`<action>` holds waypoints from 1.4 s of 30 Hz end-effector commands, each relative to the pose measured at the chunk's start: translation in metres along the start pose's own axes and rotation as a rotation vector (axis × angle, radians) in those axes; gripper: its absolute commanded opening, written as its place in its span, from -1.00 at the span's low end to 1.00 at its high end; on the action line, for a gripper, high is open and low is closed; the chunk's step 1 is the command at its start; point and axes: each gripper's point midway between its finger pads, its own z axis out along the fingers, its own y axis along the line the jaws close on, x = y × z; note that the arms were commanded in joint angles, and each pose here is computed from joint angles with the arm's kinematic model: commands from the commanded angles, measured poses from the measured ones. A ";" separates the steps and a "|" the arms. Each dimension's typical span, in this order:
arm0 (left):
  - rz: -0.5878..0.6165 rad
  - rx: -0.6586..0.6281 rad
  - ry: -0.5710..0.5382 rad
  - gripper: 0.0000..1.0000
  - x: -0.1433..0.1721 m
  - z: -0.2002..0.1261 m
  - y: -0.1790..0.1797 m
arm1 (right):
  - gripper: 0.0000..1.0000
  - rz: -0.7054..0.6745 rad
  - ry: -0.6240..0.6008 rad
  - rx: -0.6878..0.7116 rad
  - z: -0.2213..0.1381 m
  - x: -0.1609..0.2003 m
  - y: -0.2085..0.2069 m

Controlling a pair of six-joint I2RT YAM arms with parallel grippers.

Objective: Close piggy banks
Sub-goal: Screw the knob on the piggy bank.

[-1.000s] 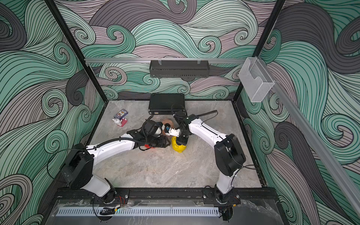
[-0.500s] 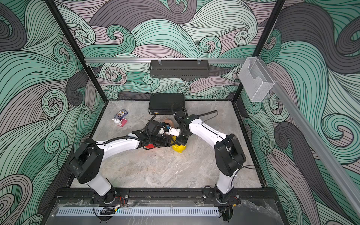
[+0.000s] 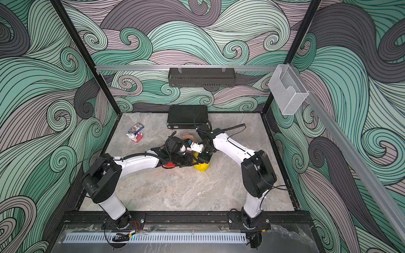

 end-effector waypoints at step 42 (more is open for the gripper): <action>-0.040 -0.028 0.071 -0.10 0.018 0.019 0.012 | -1.00 0.588 0.035 0.120 0.038 0.031 -0.025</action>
